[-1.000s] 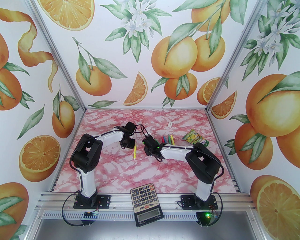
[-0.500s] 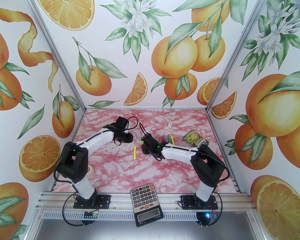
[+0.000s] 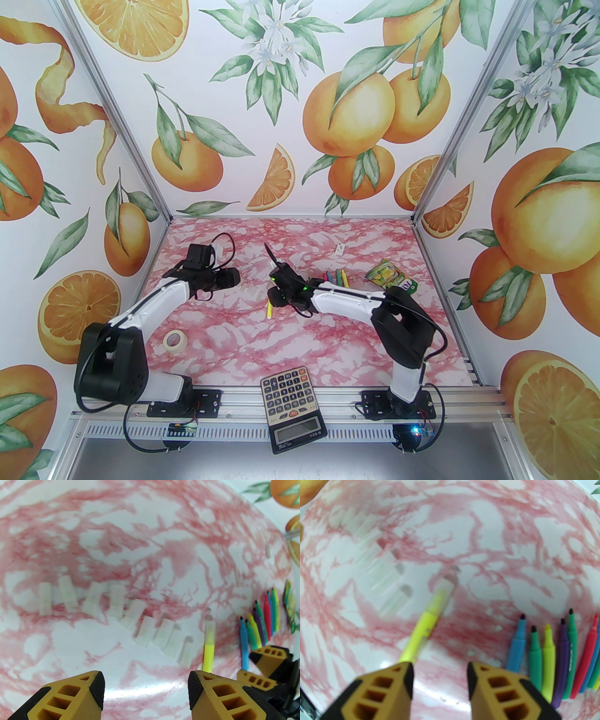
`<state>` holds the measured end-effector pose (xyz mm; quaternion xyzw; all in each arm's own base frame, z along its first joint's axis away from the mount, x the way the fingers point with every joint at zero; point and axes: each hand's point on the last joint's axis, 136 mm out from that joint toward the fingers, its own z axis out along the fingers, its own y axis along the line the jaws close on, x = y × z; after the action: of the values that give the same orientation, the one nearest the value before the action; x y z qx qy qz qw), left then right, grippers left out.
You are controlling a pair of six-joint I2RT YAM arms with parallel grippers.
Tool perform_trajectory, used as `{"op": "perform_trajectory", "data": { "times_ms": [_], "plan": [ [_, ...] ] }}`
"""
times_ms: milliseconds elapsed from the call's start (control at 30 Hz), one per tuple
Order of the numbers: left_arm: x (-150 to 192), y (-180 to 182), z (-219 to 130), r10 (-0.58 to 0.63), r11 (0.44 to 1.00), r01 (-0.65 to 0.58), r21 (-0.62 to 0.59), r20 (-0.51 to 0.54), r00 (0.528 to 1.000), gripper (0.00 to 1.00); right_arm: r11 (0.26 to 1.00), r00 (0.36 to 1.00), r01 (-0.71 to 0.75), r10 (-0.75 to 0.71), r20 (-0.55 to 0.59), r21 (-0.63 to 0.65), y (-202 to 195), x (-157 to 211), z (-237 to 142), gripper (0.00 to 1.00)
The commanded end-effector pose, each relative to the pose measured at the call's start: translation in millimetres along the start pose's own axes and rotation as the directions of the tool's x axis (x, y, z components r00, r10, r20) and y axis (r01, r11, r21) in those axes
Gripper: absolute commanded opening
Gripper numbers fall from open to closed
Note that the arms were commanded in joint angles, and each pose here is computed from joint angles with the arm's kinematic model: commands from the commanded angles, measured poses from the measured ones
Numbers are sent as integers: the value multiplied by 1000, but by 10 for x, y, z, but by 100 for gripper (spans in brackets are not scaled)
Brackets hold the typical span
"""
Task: Open the pen caps
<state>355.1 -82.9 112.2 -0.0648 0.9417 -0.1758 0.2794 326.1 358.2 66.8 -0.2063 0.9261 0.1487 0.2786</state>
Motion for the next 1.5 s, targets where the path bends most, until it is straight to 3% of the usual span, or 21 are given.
{"op": "perform_trajectory", "data": {
  "times_ms": [0,733,1467],
  "plan": [
    [-121,18,-107,-32,999,30,31,88,996,63,1000,998,14,-15,-62,-18,99,89,87,46],
    [59,161,-104,-51,998,48,36,90,995,68,1000,989,17,-14,-148,17,140,216,424,47],
    [122,82,-33,-68,993,60,104,71,995,68,986,976,72,-39,-214,148,-135,426,444,36]
  ]
}}
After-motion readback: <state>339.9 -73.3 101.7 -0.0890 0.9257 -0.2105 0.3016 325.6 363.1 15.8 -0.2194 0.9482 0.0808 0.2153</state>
